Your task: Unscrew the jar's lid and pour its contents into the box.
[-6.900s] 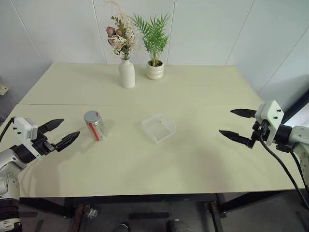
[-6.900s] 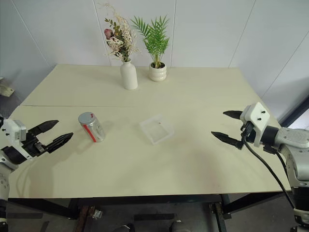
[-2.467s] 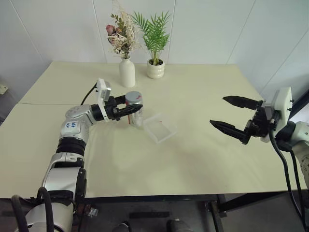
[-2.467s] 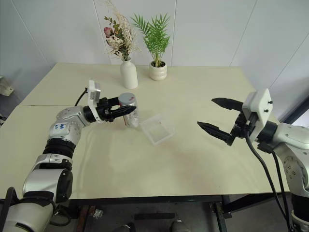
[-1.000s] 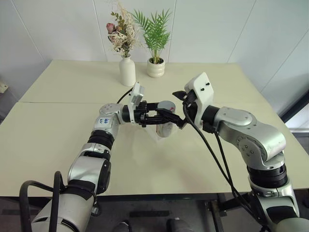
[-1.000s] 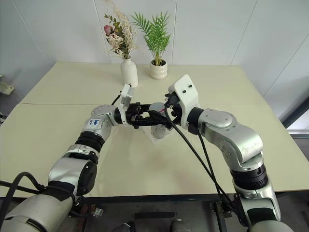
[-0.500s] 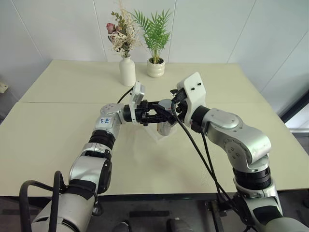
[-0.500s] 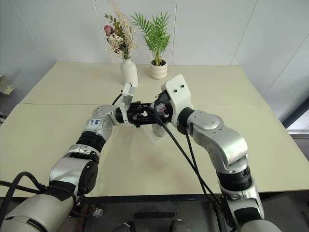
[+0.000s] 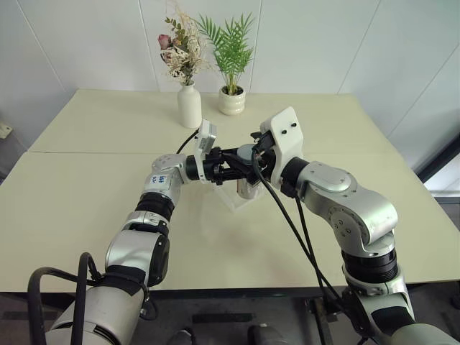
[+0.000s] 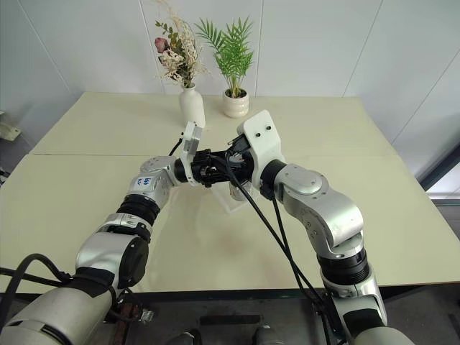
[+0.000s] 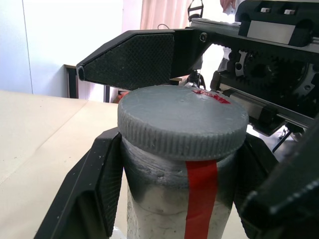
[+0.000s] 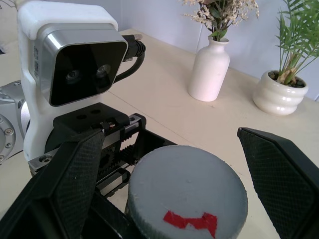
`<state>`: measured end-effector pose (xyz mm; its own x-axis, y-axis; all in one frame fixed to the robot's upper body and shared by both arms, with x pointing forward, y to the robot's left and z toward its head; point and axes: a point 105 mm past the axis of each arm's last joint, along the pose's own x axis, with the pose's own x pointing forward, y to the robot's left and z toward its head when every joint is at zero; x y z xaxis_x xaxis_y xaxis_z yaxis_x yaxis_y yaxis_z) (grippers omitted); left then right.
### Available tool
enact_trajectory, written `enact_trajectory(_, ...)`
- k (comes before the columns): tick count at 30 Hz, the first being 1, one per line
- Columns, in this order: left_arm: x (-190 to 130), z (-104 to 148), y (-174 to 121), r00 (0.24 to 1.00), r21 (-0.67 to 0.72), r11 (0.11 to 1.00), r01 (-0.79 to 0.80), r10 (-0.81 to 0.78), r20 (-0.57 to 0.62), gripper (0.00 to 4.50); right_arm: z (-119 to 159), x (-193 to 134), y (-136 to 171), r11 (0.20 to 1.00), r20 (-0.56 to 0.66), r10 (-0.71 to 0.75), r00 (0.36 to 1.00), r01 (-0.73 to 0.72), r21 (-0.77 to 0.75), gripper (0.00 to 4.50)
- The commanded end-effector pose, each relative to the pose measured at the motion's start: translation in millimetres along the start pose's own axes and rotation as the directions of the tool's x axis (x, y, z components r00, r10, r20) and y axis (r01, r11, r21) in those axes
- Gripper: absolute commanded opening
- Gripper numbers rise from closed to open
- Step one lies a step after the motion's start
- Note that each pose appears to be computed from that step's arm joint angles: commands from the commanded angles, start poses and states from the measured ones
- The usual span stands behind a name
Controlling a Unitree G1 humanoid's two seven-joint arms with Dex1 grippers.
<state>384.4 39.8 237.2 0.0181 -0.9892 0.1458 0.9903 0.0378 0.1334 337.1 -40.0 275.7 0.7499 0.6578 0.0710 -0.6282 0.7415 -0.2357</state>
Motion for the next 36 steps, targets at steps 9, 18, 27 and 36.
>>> enact_trajectory(9, 5.1, 25.1, 2.6, 0.999, 0.077, 0.997, 0.006, -0.010, 0.045, 2.61, 6.5, -3.9, 0.9, 1.000, 0.029, 0.016, 0.999, -0.016, -0.013, 2.57)
enact_trajectory(18, 3.4, 26.9, 1.6, 0.998, 0.074, 0.997, 0.014, -0.019, 0.059, 2.61, 5.2, -8.7, 10.2, 0.996, 0.051, 0.093, 0.994, -0.092, -0.021, 2.57)
enact_trajectory(27, -0.5, 29.3, -1.6, 0.997, 0.073, 0.996, 0.049, -0.054, 0.058, 2.61, 10.5, -15.9, 16.8, 0.975, 0.072, 0.222, 0.972, -0.219, -0.048, 2.57)
enact_trajectory(36, -2.8, 30.3, -4.9, 0.995, 0.072, 0.994, 0.083, -0.087, 0.046, 2.61, 11.6, -23.5, 20.6, 0.933, 0.069, 0.354, 0.933, -0.347, -0.098, 2.57)
